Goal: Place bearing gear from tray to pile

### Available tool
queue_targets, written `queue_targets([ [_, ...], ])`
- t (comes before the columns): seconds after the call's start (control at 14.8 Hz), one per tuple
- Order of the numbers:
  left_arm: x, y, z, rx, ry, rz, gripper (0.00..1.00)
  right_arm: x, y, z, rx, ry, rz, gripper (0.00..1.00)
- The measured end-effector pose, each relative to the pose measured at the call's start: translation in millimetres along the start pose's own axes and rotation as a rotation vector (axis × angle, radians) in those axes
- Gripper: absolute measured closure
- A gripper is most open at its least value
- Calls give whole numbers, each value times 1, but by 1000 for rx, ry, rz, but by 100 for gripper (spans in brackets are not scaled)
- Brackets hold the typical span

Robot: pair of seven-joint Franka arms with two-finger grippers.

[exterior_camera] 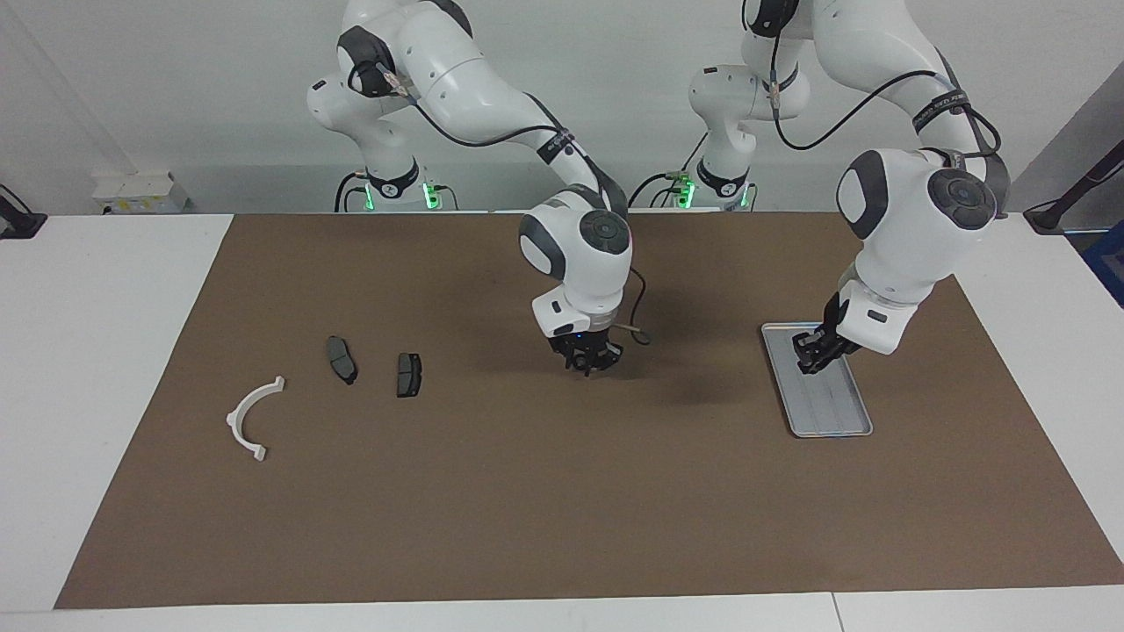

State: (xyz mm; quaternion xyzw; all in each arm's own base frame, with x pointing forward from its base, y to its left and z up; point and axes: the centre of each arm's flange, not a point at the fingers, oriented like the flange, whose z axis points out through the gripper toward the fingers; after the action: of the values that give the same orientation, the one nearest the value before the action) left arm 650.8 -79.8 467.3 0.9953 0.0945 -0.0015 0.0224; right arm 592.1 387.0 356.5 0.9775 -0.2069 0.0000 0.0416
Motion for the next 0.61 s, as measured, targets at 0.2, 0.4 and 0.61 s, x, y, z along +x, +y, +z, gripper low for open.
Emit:
queue_targets([
  [0.2,-2,5,2,1,-4,-4,77,55,78,-93,-4,-73,-123,65],
  [0.4,-53,112,20,58,-13,-39,77,109,172,-142,8,-96,-323,65],
  [0.61,-135,222,44,87,-1,-34,77,176,264,-133,37,-95,-490,65],
])
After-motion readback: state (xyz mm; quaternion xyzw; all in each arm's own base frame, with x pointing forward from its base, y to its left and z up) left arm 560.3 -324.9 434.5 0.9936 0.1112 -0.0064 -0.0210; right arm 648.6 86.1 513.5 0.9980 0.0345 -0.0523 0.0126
